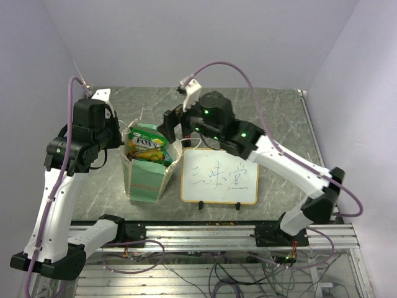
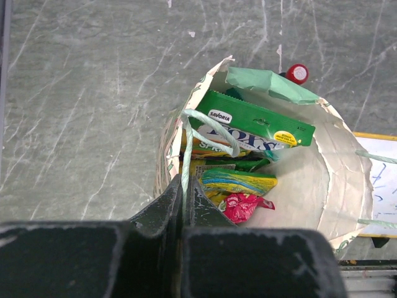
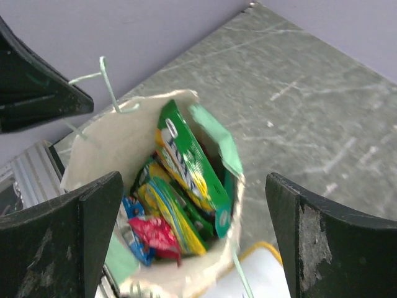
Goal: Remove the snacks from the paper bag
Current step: Adjust the paper bag at the center of the board.
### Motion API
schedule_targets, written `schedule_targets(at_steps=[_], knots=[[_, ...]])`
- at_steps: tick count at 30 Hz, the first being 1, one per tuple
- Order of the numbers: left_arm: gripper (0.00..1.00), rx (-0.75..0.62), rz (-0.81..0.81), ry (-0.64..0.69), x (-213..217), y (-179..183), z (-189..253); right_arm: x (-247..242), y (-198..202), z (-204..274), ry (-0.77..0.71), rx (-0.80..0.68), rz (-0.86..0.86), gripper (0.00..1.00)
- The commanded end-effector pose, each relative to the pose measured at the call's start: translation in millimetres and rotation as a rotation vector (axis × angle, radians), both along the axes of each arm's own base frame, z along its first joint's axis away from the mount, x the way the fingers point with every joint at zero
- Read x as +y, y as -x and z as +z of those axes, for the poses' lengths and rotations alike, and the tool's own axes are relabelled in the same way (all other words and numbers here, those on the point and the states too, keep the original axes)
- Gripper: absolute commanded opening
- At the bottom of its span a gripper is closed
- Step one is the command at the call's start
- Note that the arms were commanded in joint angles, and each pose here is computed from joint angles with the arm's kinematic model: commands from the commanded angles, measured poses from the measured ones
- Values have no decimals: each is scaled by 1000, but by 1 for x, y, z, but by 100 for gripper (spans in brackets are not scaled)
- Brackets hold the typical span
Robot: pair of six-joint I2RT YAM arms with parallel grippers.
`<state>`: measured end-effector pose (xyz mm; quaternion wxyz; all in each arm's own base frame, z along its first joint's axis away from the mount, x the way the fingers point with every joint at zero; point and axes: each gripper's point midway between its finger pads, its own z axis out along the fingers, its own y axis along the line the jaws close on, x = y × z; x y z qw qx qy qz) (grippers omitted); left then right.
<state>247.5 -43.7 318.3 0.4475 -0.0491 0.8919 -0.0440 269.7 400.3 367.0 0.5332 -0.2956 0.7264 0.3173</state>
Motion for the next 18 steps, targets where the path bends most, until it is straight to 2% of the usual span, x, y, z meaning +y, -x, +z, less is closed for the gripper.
schedule_targets(at_steps=[1, 3, 7, 15, 18], knots=[[7, -154, -67, 66, -13, -7, 42, 62, -5, 19, -143, -86, 177, 96], [7, -146, -60, 73, -13, -6, 41, 83, -2, 22, -185, -79, 247, 89], [7, -122, -69, 95, -18, -4, 40, 113, 6, 11, -241, -50, 368, 66], [7, -131, -80, 109, -19, 3, 48, 136, -4, -11, -246, 2, 377, 57], [7, -130, -81, 121, -20, 5, 46, 133, -6, -15, -254, 3, 351, 47]])
